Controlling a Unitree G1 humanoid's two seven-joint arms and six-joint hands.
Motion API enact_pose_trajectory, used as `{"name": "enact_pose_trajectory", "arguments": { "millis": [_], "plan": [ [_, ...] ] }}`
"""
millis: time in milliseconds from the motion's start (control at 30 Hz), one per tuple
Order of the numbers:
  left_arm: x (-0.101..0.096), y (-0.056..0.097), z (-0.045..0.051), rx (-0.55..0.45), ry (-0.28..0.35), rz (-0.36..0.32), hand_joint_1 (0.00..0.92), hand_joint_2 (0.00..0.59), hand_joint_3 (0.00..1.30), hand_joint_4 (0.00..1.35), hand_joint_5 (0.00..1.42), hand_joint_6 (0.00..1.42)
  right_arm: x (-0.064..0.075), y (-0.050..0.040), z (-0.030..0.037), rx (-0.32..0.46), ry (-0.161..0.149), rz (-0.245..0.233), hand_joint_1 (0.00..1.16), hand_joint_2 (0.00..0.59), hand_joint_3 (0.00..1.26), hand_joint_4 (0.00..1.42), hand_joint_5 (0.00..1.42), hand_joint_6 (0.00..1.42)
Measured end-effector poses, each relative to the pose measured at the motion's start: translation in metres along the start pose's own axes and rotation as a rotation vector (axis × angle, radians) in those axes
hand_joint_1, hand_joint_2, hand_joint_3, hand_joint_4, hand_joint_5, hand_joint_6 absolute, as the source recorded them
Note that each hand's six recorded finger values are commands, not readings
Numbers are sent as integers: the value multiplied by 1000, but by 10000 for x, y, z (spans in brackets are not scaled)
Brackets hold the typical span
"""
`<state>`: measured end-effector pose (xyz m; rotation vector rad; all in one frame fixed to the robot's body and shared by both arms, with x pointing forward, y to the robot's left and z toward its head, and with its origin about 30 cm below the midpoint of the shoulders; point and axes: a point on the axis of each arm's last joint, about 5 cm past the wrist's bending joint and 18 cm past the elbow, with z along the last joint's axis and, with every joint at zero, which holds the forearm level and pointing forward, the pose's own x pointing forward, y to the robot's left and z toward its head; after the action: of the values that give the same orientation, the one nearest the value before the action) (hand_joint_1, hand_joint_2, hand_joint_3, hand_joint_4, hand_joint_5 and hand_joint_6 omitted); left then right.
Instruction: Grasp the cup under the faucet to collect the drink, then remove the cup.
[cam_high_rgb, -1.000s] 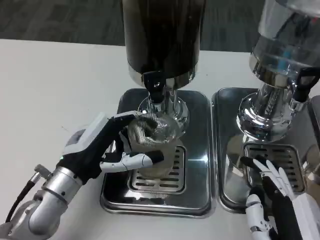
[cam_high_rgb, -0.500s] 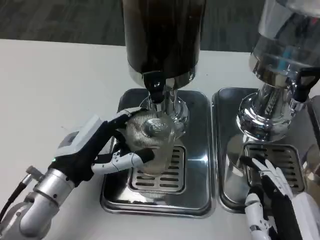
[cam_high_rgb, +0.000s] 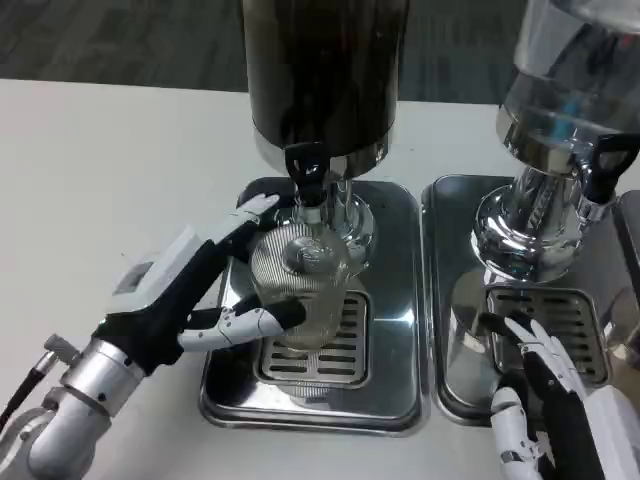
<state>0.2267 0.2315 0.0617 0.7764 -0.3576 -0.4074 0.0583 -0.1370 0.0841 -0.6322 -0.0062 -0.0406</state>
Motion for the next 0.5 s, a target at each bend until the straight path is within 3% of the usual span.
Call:
{"name": "enact_pose_trajectory", "arguments": {
  "millis": [200,333,433,500],
  "plan": [
    [-185,255,-28,2,-8,93,99,57,182,159,269,490,32,10,7,5,-12,-1,0,586,200,76,50,98],
    [-294,393,-31,-26,-7,148,48,93,253,246,329,481,52,28,-11,5,-12,9,1,586,200,76,50,98],
    [-314,520,-17,-96,-30,187,1,106,285,254,300,421,61,36,-11,5,-15,12,7,586,200,86,50,73],
    [-303,661,-17,-203,-37,193,0,108,299,248,278,410,79,41,-6,7,-23,12,9,586,202,86,49,68]
  ]
}}
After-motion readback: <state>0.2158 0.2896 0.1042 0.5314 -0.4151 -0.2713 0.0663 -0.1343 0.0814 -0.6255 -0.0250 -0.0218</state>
